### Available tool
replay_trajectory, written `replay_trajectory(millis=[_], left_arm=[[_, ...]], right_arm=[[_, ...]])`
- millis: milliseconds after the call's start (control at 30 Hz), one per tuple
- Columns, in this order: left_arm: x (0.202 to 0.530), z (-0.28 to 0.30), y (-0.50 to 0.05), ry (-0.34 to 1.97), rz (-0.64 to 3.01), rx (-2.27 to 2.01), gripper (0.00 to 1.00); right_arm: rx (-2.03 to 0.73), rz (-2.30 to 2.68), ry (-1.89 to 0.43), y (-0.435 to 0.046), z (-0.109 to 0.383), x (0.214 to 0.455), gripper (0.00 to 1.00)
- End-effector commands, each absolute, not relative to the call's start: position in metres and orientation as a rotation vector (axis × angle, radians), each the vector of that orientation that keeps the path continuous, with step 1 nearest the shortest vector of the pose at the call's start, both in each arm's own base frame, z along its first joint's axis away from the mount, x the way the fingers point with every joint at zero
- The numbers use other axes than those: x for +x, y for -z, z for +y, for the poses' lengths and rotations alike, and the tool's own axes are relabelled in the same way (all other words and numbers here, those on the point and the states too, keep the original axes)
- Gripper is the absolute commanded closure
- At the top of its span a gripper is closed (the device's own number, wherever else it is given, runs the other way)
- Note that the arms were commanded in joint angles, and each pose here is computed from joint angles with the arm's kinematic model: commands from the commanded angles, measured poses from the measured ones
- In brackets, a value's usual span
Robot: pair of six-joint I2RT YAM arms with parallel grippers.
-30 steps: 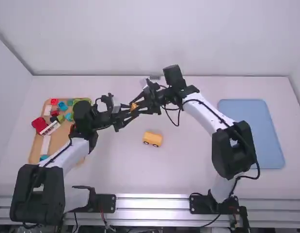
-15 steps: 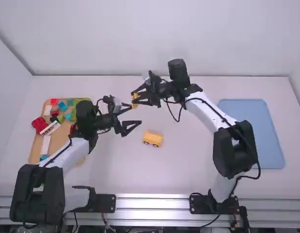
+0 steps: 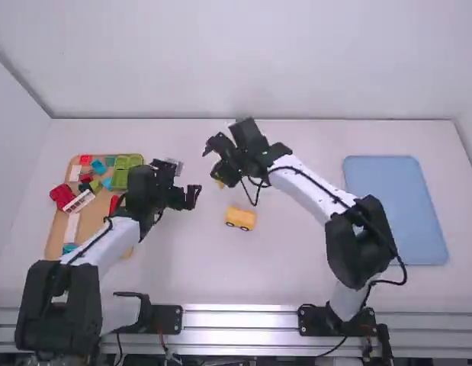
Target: Assemble lego blocks to make yellow taxi
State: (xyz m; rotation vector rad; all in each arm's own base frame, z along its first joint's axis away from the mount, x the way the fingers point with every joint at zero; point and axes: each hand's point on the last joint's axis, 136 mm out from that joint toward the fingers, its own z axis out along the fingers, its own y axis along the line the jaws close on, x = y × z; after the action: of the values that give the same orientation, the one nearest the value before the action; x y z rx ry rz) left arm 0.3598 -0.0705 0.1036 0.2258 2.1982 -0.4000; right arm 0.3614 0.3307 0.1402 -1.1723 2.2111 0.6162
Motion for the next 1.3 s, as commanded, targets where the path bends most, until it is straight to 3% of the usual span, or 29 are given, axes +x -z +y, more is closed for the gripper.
replay_trajectory(millis=[0, 167, 300, 600, 767, 1033, 1067, 1133, 1167, 1200, 1233, 1267], left_arm=[[0.365, -0.045, -0.142, 0.248, 2.102, 0.086, 0.01], [0.341, -0.012, -0.195, 0.115, 1.984, -0.118, 0.01], [0.294, 0.01, -0.236, 0.04, 1.878, -0.233, 0.01], [0.225, 0.03, -0.269, -0.036, 1.723, -0.295, 0.01], [0.215, 0.035, -0.261, -0.045, 1.696, -0.311, 0.01], [0.227, 0.035, -0.244, -0.039, 1.673, -0.315, 0.01], [0.228, 0.035, -0.243, -0.039, 1.667, -0.313, 0.01], [0.23, 0.033, -0.241, -0.035, 1.659, -0.307, 0.01], [0.232, 0.033, -0.24, -0.031, 1.654, -0.305, 0.01], [0.232, 0.033, -0.24, -0.031, 1.649, -0.305, 0.01], [0.233, 0.034, -0.239, -0.035, 1.645, -0.31, 0.01], [0.233, 0.035, -0.239, -0.036, 1.644, -0.312, 0.01]], right_arm=[[-1.169, 2.236, -0.441, -0.137, 0.327, 0.362, 0.98], [-1.256, 2.236, -0.456, -0.122, 0.343, 0.346, 0.99], [-1.311, 2.215, -0.464, -0.113, 0.356, 0.343, 1.0], [-1.677, 2.266, -0.326, -0.083, 0.392, 0.324, 1.0], [-1.852, 2.314, -0.268, -0.046, 0.398, 0.312, 1.0], [-1.946, 2.394, -0.095, 0.002, 0.389, 0.306, 1.0], [-1.949, 2.4, -0.09, 0.005, 0.388, 0.306, 0.96], [-1.949, 2.397, -0.092, 0.005, 0.389, 0.306, 0.67], [-1.947, 2.384, -0.098, 0.003, 0.393, 0.306, 0.46], [-1.943, 2.378, -0.112, 0.0, 0.395, 0.307, 0.12], [-1.931, 2.372, -0.13, -0.005, 0.398, 0.309, 0.02], [-1.923, 2.372, -0.133, -0.008, 0.398, 0.312, 0.02]])
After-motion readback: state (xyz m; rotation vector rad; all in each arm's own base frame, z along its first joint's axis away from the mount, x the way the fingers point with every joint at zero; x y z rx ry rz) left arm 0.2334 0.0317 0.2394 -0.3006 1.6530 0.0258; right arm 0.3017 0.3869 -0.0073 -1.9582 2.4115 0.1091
